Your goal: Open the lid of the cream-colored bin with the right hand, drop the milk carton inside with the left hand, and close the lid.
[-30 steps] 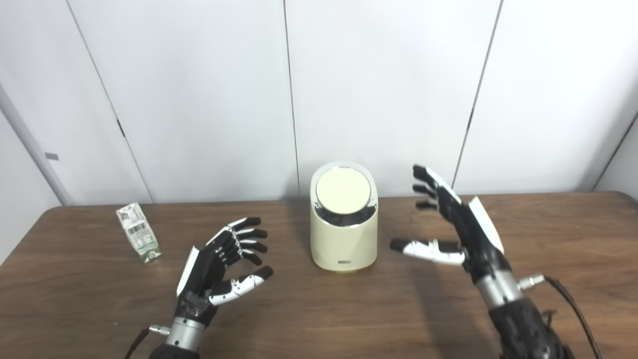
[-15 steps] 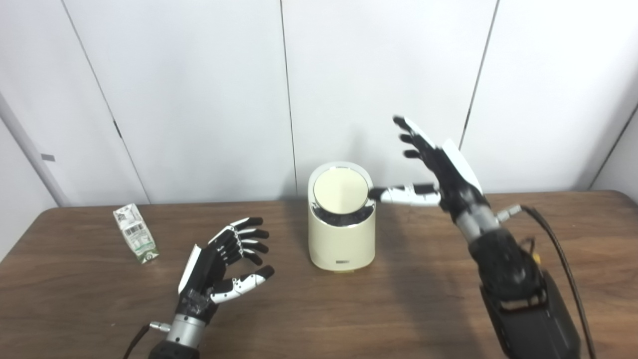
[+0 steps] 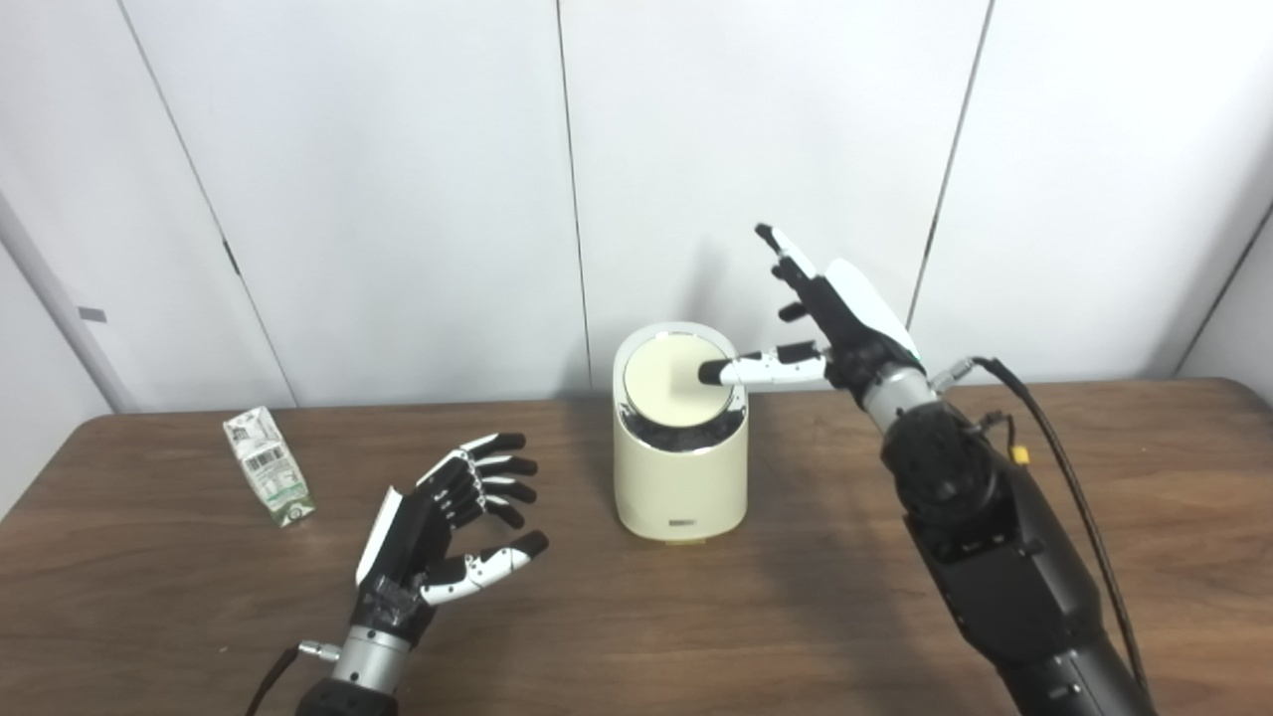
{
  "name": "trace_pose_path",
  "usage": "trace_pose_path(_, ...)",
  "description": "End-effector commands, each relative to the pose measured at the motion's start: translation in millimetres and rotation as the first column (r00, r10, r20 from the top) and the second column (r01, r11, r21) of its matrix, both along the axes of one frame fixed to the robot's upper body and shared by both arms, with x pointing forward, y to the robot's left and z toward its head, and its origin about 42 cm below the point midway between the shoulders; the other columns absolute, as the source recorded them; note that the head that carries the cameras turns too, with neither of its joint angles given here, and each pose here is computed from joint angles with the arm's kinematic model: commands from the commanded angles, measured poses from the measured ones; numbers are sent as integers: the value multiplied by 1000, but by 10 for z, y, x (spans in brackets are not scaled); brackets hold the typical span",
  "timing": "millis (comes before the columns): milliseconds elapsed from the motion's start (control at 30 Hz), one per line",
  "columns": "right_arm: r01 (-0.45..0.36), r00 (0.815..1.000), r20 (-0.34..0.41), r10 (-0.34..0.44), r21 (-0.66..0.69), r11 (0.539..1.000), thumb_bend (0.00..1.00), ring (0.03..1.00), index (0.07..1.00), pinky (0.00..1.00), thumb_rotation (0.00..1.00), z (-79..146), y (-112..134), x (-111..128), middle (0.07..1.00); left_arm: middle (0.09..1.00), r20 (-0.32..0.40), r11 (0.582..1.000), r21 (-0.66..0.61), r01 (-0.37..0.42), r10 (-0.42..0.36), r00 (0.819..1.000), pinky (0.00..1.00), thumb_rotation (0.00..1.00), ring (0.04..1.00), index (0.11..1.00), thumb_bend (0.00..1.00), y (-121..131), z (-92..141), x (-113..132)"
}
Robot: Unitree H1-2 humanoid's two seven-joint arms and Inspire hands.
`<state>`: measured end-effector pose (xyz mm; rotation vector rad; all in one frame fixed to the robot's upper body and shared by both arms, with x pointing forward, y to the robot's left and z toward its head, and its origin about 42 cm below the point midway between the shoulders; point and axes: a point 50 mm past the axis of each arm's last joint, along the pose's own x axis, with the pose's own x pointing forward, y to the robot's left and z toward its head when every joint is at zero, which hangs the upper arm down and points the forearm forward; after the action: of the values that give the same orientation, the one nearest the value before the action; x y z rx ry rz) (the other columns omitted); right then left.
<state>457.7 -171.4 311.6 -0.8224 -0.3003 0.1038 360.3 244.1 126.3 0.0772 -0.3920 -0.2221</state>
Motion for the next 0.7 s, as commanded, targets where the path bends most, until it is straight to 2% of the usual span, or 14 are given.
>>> trace_pose_path(0,-5,995,96,5,-2,1000,826,924,1000,757,408,284,100,66,986,700,-58,999,-33,-12,10,998,509,4,616,791,652,-57,-257,-141)
trace_pose_path(233,0,996,94,3,-40,999,881,916,993,743,403,218,188,171,975,696,-52,1000,-24,-10,9,999,503,0,611,789,648,-87,-241,-142)
trace_pose_path(400,7,997,72,-3,-63,998,893,942,991,794,408,199,214,216,984,694,-55,999,-35,5,-7,998,498,13,606,792,659,-104,-249,-142)
trace_pose_path(533,1,998,62,5,-97,995,874,974,1000,906,398,193,231,224,994,699,-56,999,-39,7,-9,998,506,5,617,794,652,-108,-255,-148)
trace_pose_path(667,-3,998,64,11,-126,992,882,952,1000,876,393,168,235,229,984,696,-55,999,-39,3,-5,998,501,1,612,792,649,-113,-253,-149)
